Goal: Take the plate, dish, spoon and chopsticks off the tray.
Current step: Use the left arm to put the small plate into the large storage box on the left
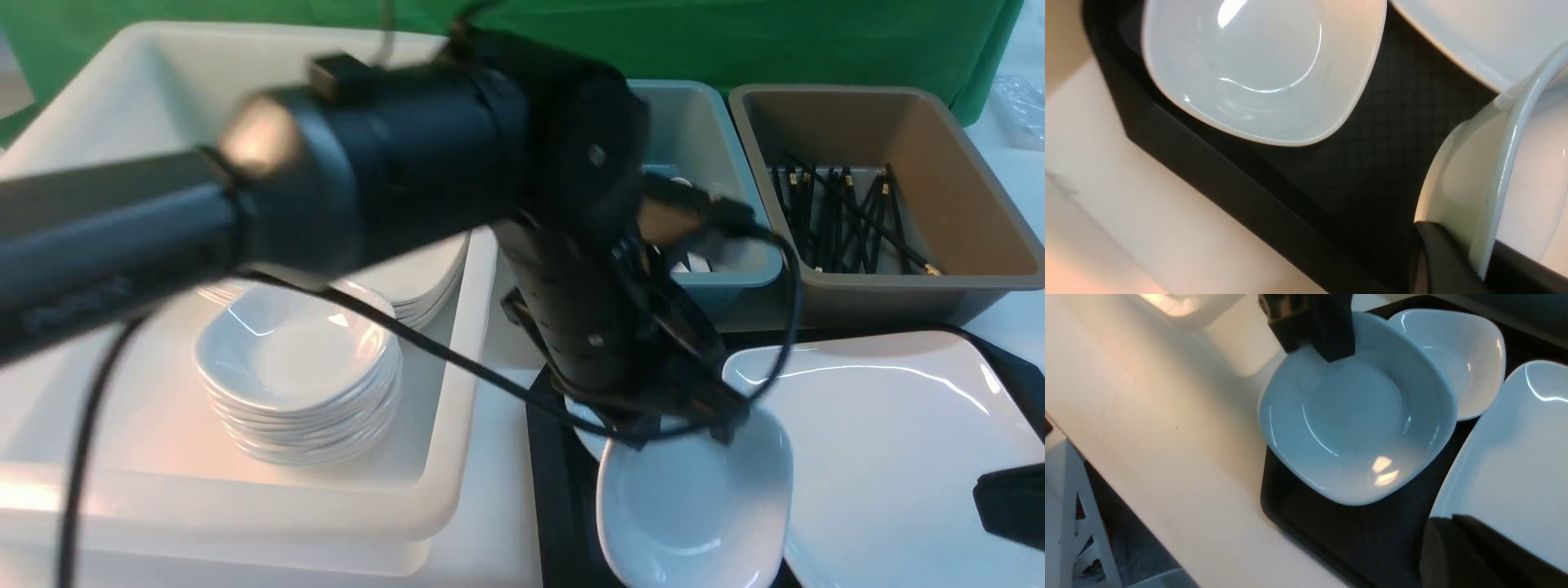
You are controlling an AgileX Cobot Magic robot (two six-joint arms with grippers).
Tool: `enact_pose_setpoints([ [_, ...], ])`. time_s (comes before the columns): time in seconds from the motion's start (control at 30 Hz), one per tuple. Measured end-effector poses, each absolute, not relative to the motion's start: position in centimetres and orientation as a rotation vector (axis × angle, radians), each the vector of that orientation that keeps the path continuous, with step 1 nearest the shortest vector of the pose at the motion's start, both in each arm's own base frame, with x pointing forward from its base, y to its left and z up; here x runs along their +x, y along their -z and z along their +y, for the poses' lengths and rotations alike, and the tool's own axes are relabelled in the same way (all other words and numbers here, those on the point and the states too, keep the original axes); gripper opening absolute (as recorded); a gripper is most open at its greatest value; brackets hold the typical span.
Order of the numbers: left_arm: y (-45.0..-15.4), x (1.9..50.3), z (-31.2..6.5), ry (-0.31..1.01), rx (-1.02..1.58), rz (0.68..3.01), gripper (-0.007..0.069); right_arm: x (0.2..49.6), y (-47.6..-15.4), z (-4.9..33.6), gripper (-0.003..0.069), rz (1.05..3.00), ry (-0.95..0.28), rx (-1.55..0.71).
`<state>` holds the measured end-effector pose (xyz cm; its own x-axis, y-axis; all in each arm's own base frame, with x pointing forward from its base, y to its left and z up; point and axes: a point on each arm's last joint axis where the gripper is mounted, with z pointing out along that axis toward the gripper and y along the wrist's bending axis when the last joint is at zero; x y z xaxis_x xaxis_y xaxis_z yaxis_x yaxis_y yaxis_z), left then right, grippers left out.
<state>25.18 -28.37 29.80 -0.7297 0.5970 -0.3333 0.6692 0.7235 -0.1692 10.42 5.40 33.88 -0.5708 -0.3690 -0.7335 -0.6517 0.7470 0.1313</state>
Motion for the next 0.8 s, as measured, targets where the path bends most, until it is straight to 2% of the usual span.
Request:
enact_pose_setpoints([
  [0.17,-33.6,26.3,-24.7,0.57,0.853,2.62,0.0032,11.3,-36.0,5.5,0.0025,2.162,-0.475,-0.795],
  [0.23,-35.6,27.0,-22.2,0.642,0.778,2.574,0.0032,12.1,-37.5,5.8,0.0022,2.123,-0.505,-0.808],
  [0.3,-37.4,27.5,-19.5,0.699,0.706,2.533,0.0032,13.0,-38.9,6.7,0.0022,2.076,-0.586,-0.873],
  [0.5,-40.1,27.8,-12.6,0.654,0.532,2.507,0.0032,15.4,-40.9,10.1,0.0022,1.999,-0.729,-1.071],
  [0.67,-39.7,27.6,-6.9,0.586,0.311,2.538,0.0032,17.0,-41.3,14.7,0.0022,1.951,-0.741,-1.228],
  [0.8,-36.6,27.5,-2.6,0.577,0.048,2.586,0.0032,17.8,-41.3,18.7,0.0022,1.917,-0.688,-1.31],
])
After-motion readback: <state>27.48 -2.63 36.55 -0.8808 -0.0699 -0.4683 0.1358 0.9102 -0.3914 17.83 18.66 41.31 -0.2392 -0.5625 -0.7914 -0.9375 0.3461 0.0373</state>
